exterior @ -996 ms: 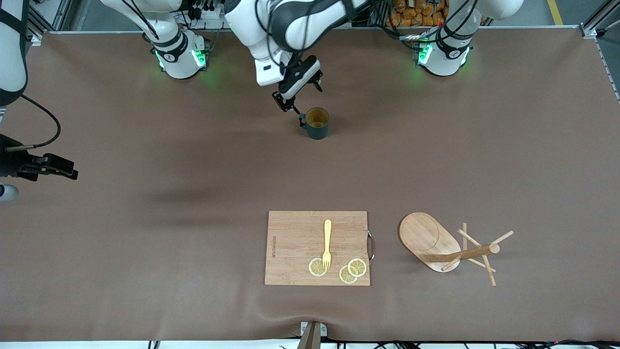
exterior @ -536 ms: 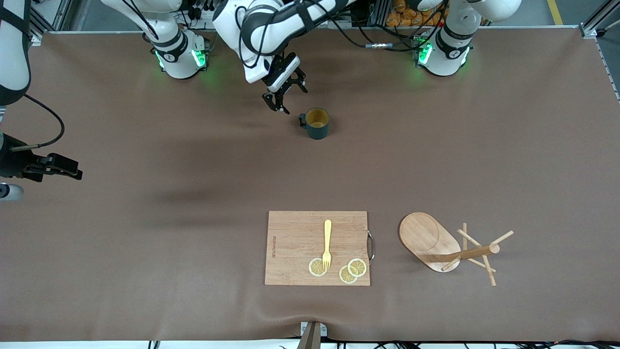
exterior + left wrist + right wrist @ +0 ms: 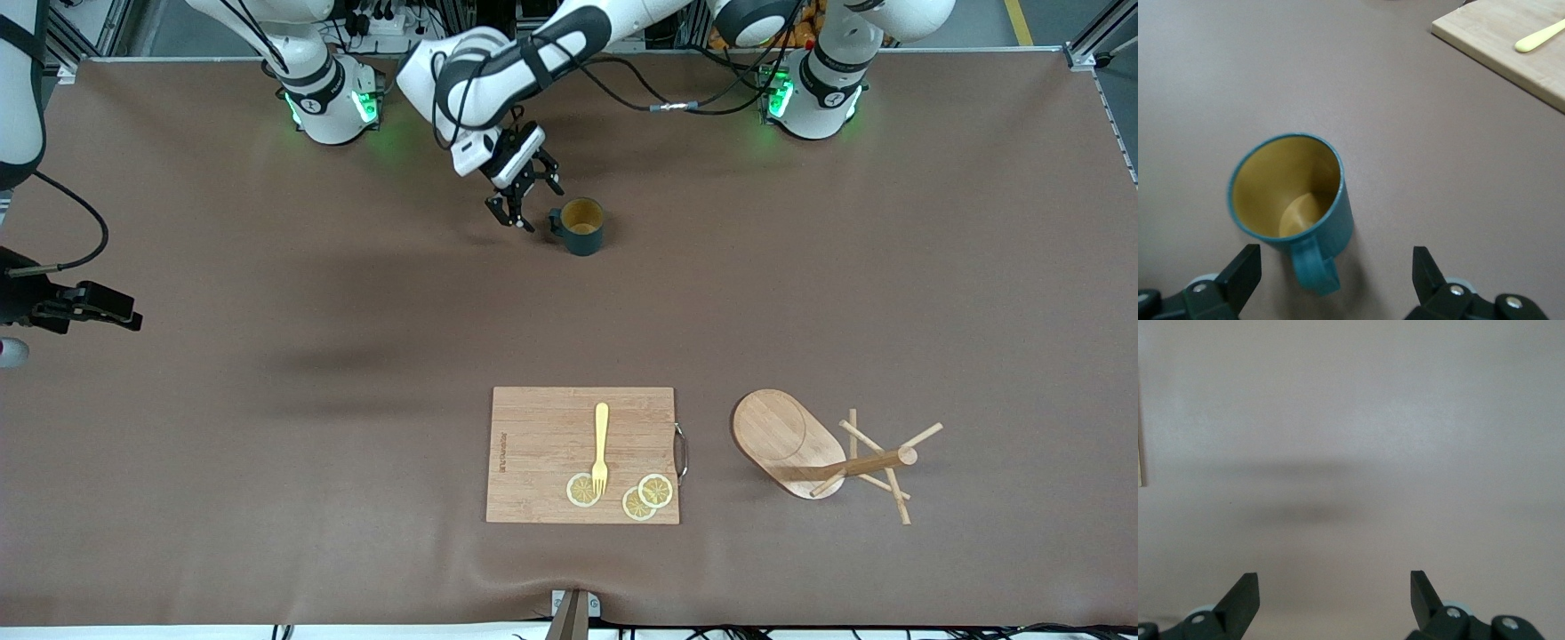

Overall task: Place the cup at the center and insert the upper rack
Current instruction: 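Lower the left gripper and grasp the mug handle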

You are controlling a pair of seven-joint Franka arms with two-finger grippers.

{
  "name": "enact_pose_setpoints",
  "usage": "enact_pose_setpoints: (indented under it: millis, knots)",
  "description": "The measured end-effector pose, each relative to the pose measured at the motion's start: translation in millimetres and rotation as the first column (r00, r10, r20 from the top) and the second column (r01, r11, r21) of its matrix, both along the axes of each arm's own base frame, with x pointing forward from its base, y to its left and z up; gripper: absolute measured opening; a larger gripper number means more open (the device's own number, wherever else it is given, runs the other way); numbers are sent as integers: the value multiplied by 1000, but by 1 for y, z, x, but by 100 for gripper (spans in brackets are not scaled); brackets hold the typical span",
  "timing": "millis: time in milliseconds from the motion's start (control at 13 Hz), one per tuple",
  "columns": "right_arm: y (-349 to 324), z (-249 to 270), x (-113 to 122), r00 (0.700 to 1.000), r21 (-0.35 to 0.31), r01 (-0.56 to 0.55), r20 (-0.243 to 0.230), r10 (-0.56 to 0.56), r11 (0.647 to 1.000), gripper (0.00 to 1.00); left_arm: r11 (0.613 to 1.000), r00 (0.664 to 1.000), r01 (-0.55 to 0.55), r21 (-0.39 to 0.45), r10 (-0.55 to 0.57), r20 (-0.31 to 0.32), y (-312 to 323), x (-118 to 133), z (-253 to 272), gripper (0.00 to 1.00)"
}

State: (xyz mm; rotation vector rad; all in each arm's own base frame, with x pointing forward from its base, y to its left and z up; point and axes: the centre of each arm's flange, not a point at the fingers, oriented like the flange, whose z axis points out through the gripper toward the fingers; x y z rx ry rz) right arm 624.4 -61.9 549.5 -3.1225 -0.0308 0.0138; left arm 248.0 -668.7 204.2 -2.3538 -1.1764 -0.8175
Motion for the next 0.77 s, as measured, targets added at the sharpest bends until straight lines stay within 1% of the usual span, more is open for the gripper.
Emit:
enact_pose_setpoints:
  millis: [230,613,690,766]
  knots:
    - [-4,0,0,1000,1,9,0,-9,1000,100,1000,1000,-29,1,29,8,-1,3,-20,100]
    - [-13,0,-1,1000,2,24,0,-24,1000,100,999,999,-32,-9,33,15,-6,-3,-20,100]
    - [-13,0,-1,1000,2,24,1,-24,1000,100,999,999,-33,-9,33,15,-6,-4,-20,99]
    - [-13,0,-1,1000,2,24,1,-24,1000,100,999,999,-35,-4,35,16,-5,-4,-19,94]
